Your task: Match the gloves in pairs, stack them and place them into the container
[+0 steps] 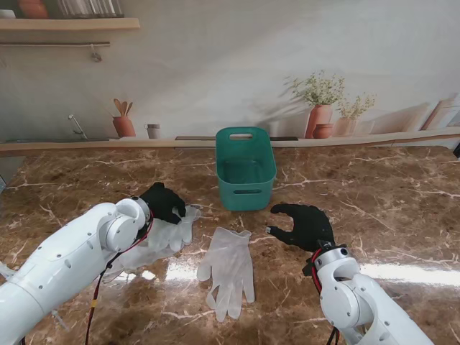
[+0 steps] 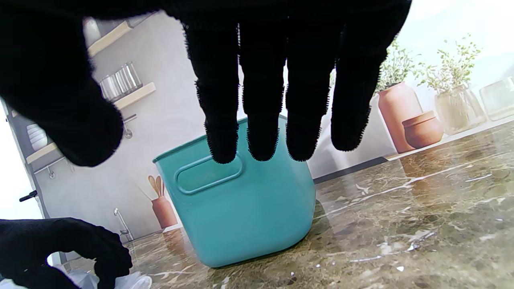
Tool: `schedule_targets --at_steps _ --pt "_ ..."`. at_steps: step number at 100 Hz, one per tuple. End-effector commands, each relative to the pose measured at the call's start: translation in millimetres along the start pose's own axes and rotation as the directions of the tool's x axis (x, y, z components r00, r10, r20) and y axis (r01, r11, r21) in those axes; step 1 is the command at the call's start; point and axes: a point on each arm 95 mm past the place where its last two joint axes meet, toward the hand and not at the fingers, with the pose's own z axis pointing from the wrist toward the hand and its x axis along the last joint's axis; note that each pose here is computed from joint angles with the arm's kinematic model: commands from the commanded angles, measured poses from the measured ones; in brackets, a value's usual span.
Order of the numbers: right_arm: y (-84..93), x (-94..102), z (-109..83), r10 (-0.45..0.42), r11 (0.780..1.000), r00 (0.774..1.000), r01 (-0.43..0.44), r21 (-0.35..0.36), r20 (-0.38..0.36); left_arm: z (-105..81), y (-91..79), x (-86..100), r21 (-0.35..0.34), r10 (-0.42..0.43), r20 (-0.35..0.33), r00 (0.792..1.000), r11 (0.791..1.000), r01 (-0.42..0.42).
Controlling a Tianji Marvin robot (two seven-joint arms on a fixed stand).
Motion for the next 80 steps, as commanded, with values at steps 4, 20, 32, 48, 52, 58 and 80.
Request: schedule_targets --at_steps 4,20,32,48,52,58,80 --pt "-5.0 0.4 -2.2 0.01 1.0 1.0 -0.01 0.022 0.005 1.7 1.0 0.5 0.02 0.0 0.006 1.0 1.0 0.0" --pt "-5.3 0.6 -1.7 0.009 1.0 1.0 -0.009 0.023 0.002 0.0 -2.3 0.6 0.082 -0.044 0.013 0.999 0.996 0.043" --pt "-5.6 1.0 -1.2 0.009 1.0 1.0 -0.009 0.024 0.0 -4.6 -7.6 1.2 0.128 -0.11 0.024 0.994 0.986 0.106" --pt "-6.0 3.8 0.0 0.01 1.0 1.0 -0.01 0.026 -0.009 -16.2 -17.6 3.5 0.198 -0.23 0.031 0.973 0.955 0.22" --pt "-5.9 5.1 0.5 0.01 1.0 1.0 -0.01 0.027 -0.013 -20.1 -19.8 4.6 0.21 -0.273 0.03 0.962 0.942 0.26" --pt "-5.7 7.5 1.5 0.011 1.0 1.0 -0.011 0.026 -0.02 -26.0 -23.2 5.9 0.232 -0.325 0.026 0.945 0.922 0.311" --pt "-6.4 17.4 5.4 0.007 0.999 0.998 -0.005 0.04 -0.056 -46.5 -35.5 4.5 0.302 -0.375 0.024 0.927 0.887 0.351"
